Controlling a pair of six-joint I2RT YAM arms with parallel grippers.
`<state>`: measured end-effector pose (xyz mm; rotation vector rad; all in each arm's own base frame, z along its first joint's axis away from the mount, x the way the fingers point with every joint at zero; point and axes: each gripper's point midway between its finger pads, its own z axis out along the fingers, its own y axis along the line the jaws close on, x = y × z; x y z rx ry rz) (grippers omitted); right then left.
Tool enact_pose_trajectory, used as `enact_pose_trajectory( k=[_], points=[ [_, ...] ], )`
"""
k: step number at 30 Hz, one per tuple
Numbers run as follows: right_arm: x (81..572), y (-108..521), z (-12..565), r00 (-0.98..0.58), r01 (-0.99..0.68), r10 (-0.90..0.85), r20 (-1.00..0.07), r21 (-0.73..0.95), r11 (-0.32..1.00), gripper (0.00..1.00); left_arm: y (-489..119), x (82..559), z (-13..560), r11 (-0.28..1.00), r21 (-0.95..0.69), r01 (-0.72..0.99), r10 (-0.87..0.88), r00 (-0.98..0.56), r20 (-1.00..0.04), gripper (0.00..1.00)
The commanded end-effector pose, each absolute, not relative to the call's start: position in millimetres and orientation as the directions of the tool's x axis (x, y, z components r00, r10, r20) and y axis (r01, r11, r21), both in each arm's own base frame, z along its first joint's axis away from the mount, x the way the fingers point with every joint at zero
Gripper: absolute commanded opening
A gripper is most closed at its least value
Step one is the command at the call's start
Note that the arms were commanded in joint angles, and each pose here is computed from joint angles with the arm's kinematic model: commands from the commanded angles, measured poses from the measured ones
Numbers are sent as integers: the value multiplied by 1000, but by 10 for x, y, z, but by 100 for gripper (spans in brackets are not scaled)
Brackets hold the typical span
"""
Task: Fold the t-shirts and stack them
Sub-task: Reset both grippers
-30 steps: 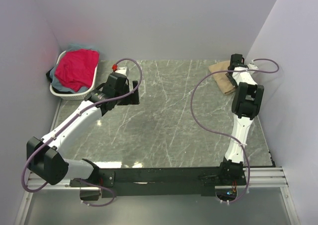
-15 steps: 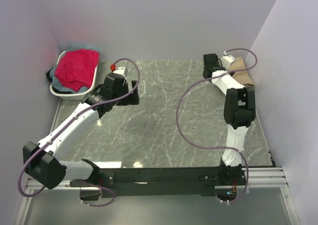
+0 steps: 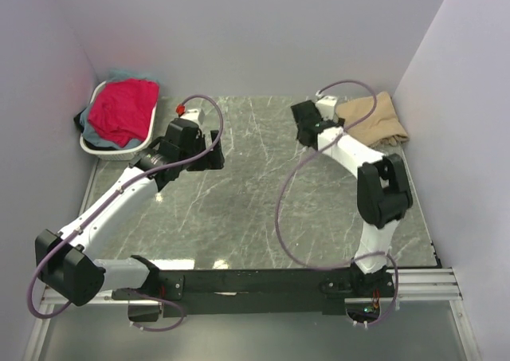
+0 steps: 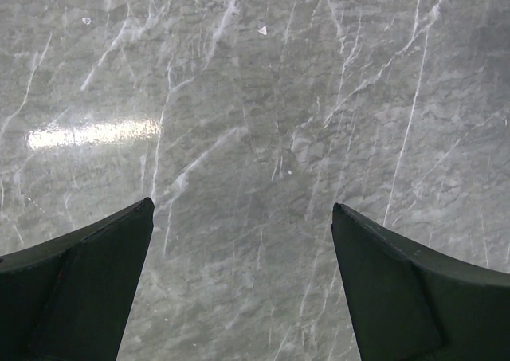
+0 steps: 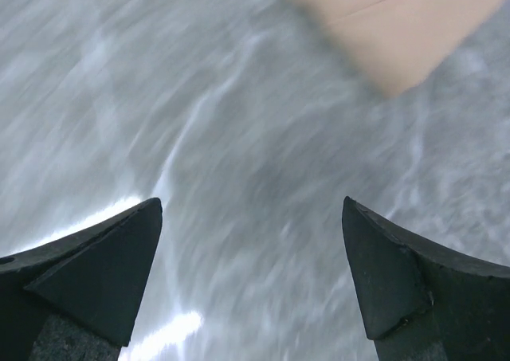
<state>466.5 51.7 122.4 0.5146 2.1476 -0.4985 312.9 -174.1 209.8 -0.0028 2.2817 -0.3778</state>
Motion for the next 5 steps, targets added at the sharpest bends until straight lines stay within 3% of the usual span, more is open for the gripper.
enact_pose_trajectory(
  k=[1,5],
  points=[
    [4511,1049,1882,-442,347,167,-881,3,938,100,-1765,3127,2316,939,-316,133,-166,-628,-760,99],
    [4262,1395,2188,-411,234,121,-904,23,972,100,-1717,3107,2334,941,-320,110,-187,-618,-763,99]
  ],
)
